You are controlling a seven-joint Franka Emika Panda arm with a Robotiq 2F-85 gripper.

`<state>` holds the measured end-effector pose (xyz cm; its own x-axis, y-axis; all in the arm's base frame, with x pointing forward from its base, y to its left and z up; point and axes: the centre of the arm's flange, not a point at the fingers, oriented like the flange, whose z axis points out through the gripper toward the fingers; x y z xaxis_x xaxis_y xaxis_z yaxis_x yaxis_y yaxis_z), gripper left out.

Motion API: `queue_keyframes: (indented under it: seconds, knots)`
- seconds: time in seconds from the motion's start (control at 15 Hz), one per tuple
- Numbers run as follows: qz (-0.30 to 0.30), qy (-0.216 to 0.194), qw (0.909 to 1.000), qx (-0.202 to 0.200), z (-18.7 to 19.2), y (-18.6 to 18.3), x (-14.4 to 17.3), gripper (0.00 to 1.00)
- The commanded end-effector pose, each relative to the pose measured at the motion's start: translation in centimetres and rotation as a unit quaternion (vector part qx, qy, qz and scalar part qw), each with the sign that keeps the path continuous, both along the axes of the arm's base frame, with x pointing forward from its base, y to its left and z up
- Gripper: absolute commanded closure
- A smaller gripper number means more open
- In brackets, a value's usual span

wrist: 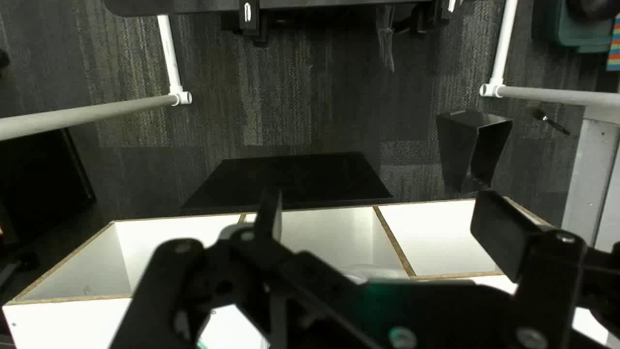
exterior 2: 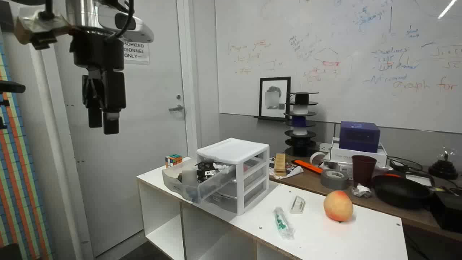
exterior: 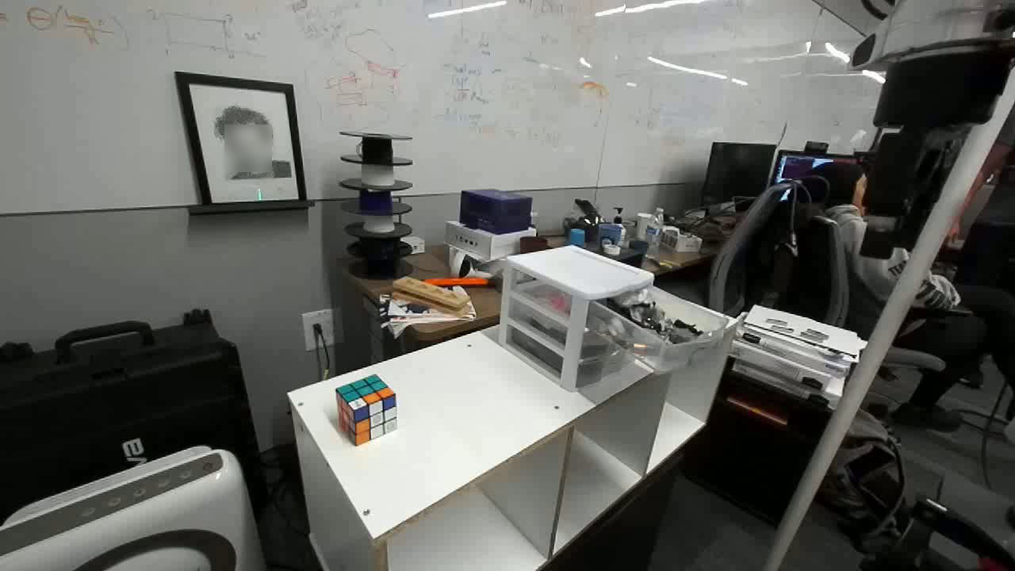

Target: Put the plastic bag and white object in the open drawer and then close the drawer

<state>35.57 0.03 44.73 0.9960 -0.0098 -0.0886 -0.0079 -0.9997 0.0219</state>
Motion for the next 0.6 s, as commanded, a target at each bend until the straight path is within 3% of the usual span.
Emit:
queue_keyframes:
  seconds: [0.0,0.53]
  knots:
    - [0.000,-0.001,1.0000,0.000,0.07,0.00,0.03,0.00]
    - [0.000,-0.003,1.0000,0.000,0.22,0.00,0.07,0.00]
